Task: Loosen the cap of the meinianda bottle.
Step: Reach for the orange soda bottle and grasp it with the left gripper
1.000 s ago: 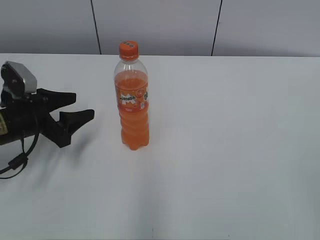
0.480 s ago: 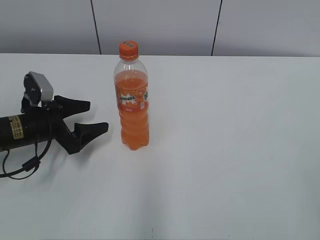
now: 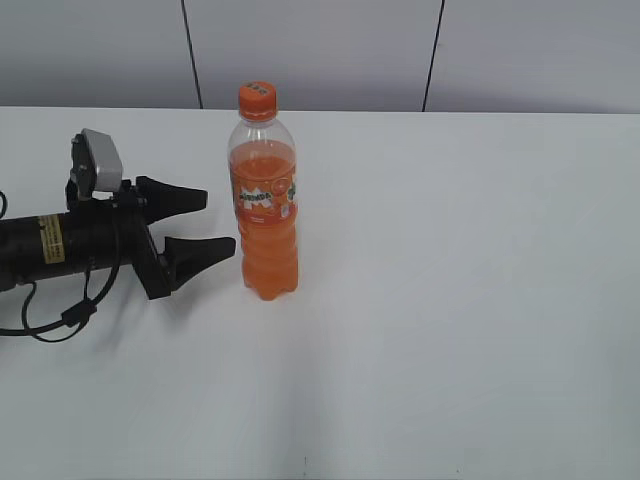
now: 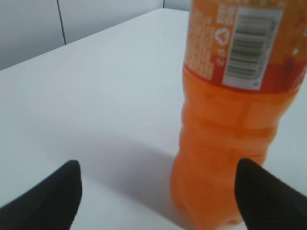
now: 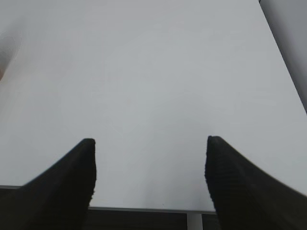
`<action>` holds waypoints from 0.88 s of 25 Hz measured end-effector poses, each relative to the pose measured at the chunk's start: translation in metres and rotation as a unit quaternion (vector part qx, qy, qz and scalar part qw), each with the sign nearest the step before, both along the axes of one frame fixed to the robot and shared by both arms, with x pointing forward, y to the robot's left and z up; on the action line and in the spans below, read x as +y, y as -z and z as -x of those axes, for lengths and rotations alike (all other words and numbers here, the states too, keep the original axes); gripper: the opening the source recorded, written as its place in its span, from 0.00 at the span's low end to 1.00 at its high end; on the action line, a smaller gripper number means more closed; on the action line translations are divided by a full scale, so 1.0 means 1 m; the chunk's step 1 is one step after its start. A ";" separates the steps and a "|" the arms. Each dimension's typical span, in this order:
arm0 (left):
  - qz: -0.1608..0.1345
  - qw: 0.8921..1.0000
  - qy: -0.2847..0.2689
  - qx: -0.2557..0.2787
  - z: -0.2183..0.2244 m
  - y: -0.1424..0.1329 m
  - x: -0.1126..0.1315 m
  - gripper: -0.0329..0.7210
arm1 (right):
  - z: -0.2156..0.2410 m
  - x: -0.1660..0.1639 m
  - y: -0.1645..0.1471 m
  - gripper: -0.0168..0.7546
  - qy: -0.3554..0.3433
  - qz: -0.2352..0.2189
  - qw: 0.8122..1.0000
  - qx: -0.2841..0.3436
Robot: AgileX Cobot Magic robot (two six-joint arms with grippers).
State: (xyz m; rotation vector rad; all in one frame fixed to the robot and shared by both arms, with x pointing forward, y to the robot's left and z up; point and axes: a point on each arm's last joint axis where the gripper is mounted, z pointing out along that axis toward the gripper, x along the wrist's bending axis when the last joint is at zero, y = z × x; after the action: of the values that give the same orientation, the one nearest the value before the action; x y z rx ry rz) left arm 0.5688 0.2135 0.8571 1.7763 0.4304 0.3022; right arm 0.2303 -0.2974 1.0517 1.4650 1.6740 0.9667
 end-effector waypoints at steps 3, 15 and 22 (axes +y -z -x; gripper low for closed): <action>0.007 0.999 0.028 0.024 0.001 -0.001 -0.002 0.83 | 0.000 0.000 0.000 0.71 0.000 0.000 1.000 0.000; 0.005 0.995 0.091 0.038 -0.013 -0.014 -0.015 0.83 | 0.000 0.000 0.000 0.71 0.000 0.000 1.000 0.000; 0.002 0.991 0.129 0.019 -0.017 -0.022 -0.039 0.83 | 0.000 0.000 0.000 0.71 0.000 0.000 1.000 0.000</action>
State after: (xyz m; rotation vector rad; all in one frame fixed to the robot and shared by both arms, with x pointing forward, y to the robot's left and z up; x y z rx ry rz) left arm 0.5855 0.1746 0.8791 1.8122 0.2240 0.0841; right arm 0.2303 -0.2974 1.0517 1.4659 1.6734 0.9672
